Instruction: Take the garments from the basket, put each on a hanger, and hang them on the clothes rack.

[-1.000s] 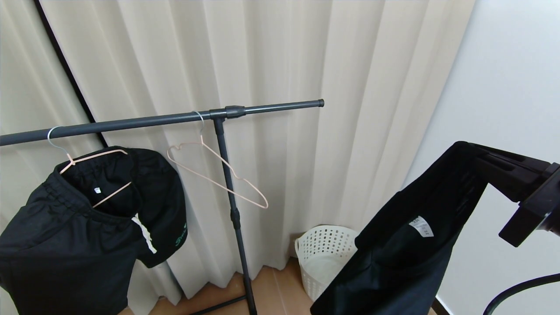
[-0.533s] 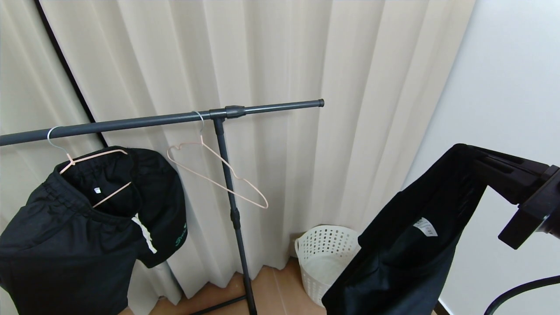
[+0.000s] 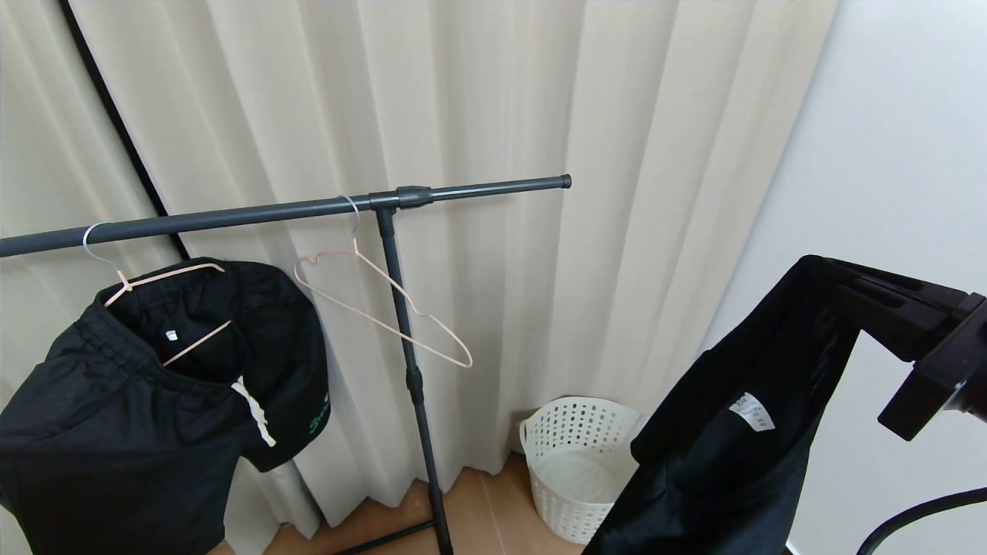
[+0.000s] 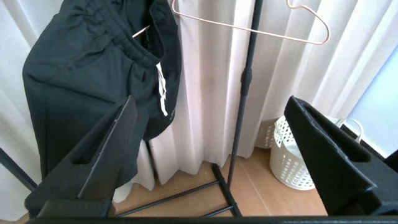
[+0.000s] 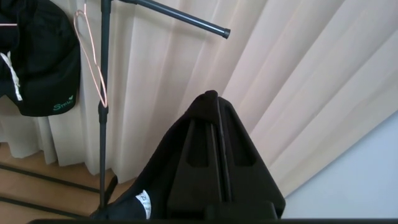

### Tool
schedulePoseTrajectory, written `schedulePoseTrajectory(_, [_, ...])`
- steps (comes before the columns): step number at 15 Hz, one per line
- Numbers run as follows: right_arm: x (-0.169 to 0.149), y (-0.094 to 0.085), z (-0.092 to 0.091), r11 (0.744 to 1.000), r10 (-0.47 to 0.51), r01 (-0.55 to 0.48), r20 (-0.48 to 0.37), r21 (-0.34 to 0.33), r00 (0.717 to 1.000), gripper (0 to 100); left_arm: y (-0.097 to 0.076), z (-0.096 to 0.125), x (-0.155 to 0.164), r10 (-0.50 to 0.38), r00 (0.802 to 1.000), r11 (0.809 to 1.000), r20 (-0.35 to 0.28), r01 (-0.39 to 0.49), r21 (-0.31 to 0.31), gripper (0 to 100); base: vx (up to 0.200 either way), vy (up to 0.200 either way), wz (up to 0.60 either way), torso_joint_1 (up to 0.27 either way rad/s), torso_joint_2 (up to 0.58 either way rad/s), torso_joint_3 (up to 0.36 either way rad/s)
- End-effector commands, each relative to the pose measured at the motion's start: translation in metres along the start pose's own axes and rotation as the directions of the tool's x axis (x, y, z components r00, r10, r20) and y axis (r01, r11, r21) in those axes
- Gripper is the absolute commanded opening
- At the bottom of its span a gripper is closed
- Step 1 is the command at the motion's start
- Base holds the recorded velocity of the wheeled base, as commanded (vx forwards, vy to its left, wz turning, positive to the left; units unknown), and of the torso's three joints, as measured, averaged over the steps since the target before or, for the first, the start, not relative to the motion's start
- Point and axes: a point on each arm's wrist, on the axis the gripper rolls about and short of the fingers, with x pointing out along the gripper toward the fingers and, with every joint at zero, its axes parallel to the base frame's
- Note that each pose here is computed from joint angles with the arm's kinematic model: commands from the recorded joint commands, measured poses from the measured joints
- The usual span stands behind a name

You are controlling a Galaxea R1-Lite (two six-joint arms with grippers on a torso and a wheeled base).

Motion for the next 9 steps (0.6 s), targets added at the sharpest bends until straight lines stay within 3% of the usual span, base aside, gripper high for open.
schedulePoseTrajectory(1, [0.011, 0.005, -0.003, 1.000, 0.009, -0.009, -0.026, -0.006, 1.000, 0, 0.001, 0.023, 0.005, -0.016, 0.995, 0.999, -0.097, 0.021, 0.043, 100, 0.000, 0.000, 0.00, 0.000, 0.00, 0.000])
schedulePoseTrajectory(2, [0.020, 0.010, -0.005, 1.000, 0.023, -0.022, -0.046, 0.005, 0.999, 0, 0.003, 0.052, 0.018, -0.037, 0.985, 0.999, -0.167, 0.036, -0.013, 100, 0.000, 0.000, 0.00, 0.000, 0.00, 0.000])
schedulePoseTrajectory(3, [0.025, 0.017, -0.007, 0.998, 0.048, -0.045, -0.062, 0.040, 0.997, 0, 0.003, 0.077, 0.034, -0.077, 0.973, 0.994, -0.216, 0.057, -0.098, 100, 0.000, 0.000, 0.00, 0.000, 0.00, 0.000])
schedulePoseTrajectory(4, [0.030, 0.029, -0.004, 0.991, 0.100, -0.095, -0.057, 0.094, 0.993, 0, 0.003, 0.098, 0.053, -0.123, 0.957, 0.986, -0.262, 0.089, -0.139, 100, 0.000, 0.000, 0.00, 0.000, 0.00, 0.000])
schedulePoseTrajectory(6, [0.050, 0.047, 0.002, 0.974, 0.145, -0.130, -0.065, 0.187, 0.987, 0, -0.003, 0.113, 0.090, -0.205, 0.903, 0.975, -0.377, 0.155, -0.158, 100, 0.000, 0.000, 0.00, 0.000, 0.00, 0.000])
schedulePoseTrajectory(7, [0.061, 0.052, 0.005, 0.971, 0.147, -0.131, -0.068, 0.198, 0.987, 0, -0.012, 0.117, 0.104, -0.281, 0.867, 0.956, -0.412, 0.215, -0.199, 100, 0.000, 0.000, 0.00, 0.000, 0.00, 0.000])
schedulePoseTrajectory(8, [0.071, 0.056, 0.006, 0.971, 0.156, -0.139, -0.072, 0.196, 0.985, 0, -0.026, 0.122, 0.116, -0.365, 0.821, 0.924, -0.440, 0.260, -0.281, 100, 0.000, 0.000, 0.00, 0.000, 0.00, 0.000])
schedulePoseTrajectory(9, [0.075, 0.058, 0.007, 0.970, 0.157, -0.140, -0.072, 0.200, 0.985, 0, -0.036, 0.126, 0.123, -0.407, 0.793, 0.904, -0.453, 0.279, -0.324, 100, 0.000, 0.000, 0.00, 0.000, 0.00, 0.000])
